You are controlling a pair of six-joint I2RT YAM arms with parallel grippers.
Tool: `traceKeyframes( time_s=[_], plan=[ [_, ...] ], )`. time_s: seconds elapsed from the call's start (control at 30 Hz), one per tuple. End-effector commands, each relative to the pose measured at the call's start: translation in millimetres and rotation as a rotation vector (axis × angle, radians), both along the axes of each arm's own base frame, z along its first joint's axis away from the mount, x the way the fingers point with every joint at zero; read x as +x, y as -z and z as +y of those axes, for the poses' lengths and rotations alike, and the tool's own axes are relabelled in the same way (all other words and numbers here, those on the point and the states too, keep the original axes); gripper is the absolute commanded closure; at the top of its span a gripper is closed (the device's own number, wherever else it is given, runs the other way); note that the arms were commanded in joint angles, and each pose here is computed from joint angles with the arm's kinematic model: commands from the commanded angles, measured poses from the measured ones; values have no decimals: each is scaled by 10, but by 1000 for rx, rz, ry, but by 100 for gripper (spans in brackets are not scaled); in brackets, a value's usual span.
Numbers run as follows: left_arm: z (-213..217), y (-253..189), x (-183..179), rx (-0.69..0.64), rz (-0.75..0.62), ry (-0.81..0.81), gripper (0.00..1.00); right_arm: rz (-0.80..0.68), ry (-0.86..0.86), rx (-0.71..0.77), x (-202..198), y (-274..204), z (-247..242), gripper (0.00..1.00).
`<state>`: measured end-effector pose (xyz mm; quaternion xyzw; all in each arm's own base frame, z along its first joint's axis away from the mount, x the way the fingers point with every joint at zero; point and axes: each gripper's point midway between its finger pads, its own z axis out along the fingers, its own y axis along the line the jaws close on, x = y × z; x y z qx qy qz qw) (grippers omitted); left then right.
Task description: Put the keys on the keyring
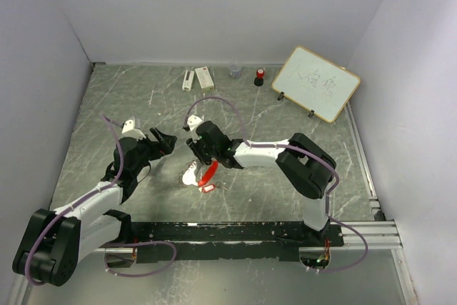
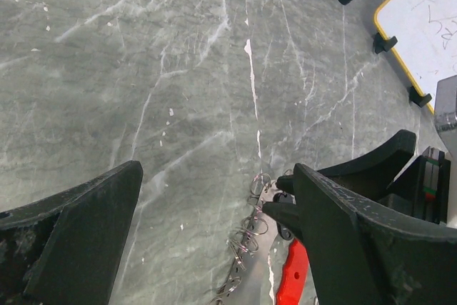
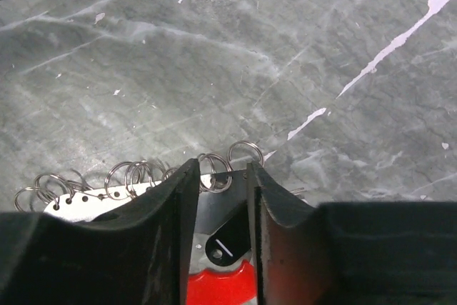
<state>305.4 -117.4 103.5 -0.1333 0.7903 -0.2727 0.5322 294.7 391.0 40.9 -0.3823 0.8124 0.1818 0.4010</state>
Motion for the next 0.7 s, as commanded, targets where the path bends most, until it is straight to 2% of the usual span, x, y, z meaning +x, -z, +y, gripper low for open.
traceKeyframes(
  time_s=[0.0, 0.17, 0.43, 0.67],
  plan=[
    [20, 2, 14, -7, -7, -5, 3, -10, 18, -4, 53, -19, -10, 72],
    [23, 3, 16, -6, -7, -6, 3, -1, 1, 1, 13, -37, -4, 77],
    [24, 9, 10, -10, -6, -5, 3, 24, -49, 12, -83, -50, 22, 68],
    [26, 20, 6, -7, -3, -5, 3, 50, -44, -8, -111, 77, -4, 70]
  ],
)
